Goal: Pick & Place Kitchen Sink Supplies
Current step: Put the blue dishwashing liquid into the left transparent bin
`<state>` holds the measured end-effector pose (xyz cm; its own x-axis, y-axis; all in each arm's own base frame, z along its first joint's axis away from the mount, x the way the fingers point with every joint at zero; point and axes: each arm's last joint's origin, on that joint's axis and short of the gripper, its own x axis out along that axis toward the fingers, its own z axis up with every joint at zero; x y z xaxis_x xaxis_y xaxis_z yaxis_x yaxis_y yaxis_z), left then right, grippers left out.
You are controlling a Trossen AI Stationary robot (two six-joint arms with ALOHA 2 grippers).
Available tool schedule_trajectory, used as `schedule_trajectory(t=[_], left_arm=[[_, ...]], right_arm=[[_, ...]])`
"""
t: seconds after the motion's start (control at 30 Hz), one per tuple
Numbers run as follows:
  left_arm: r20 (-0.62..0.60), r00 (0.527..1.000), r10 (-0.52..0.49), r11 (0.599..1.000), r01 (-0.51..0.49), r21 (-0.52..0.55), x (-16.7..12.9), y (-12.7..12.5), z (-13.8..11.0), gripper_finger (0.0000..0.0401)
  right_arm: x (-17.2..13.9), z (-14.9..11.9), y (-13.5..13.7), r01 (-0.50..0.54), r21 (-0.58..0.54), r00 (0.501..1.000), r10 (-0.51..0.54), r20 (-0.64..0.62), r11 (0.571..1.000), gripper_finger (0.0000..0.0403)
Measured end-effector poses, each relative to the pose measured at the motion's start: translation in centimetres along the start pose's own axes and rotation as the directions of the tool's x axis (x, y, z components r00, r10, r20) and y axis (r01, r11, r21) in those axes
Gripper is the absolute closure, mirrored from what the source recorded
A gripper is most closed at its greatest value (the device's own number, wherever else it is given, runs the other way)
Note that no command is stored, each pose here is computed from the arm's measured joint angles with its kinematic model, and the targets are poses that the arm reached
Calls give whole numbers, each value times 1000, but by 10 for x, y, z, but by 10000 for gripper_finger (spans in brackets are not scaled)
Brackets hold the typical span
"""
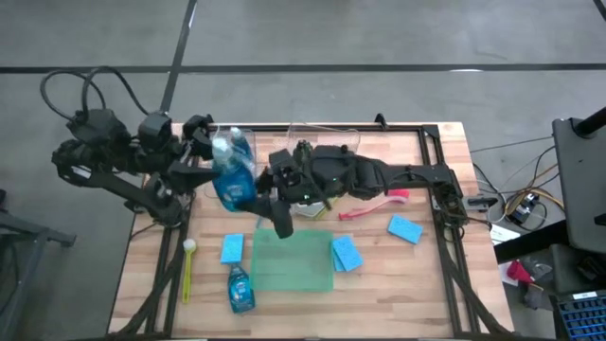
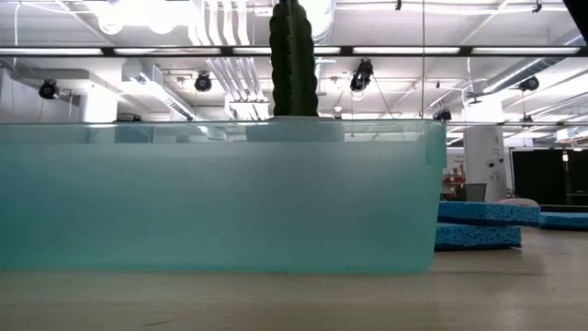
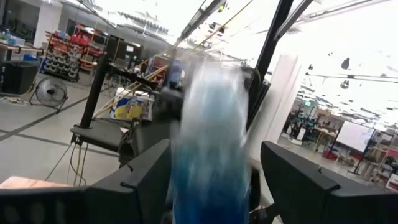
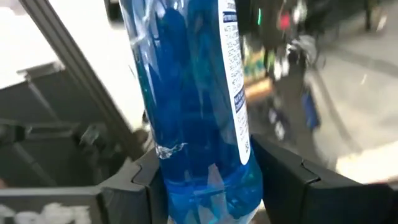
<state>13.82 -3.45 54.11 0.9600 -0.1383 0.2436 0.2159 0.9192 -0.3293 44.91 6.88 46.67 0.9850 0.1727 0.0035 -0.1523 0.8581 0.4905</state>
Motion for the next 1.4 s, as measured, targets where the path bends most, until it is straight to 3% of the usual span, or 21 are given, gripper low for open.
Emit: schedule_trajectory(t=[0.23, 0.53, 0.93, 1.23, 1.4], left_arm=[[-55, 998, 21, 1000, -22, -17, -10, 2, -2, 164], [-157, 985, 72, 996, -80, -48, -10, 6, -13, 176], [-167, 981, 97, 992, -108, -63, -11, 7, -14, 273], [-185, 977, 103, 989, -120, -83, -18, 8, -14, 254], [-198, 974, 112, 988, -131, -81, -24, 9, -13, 274]], right_arm=[[-1, -15, -7, 69, 65, 984, -57, -166, 995, 220], [-2, -16, -8, 72, 76, 983, -58, -175, 995, 220], [-3, -20, -10, 99, 116, 972, -72, -223, 988, 220], [-3, -20, -10, 108, 114, 972, -80, -221, 988, 220], [-3, -19, -11, 115, 115, 973, -88, -215, 987, 218]])
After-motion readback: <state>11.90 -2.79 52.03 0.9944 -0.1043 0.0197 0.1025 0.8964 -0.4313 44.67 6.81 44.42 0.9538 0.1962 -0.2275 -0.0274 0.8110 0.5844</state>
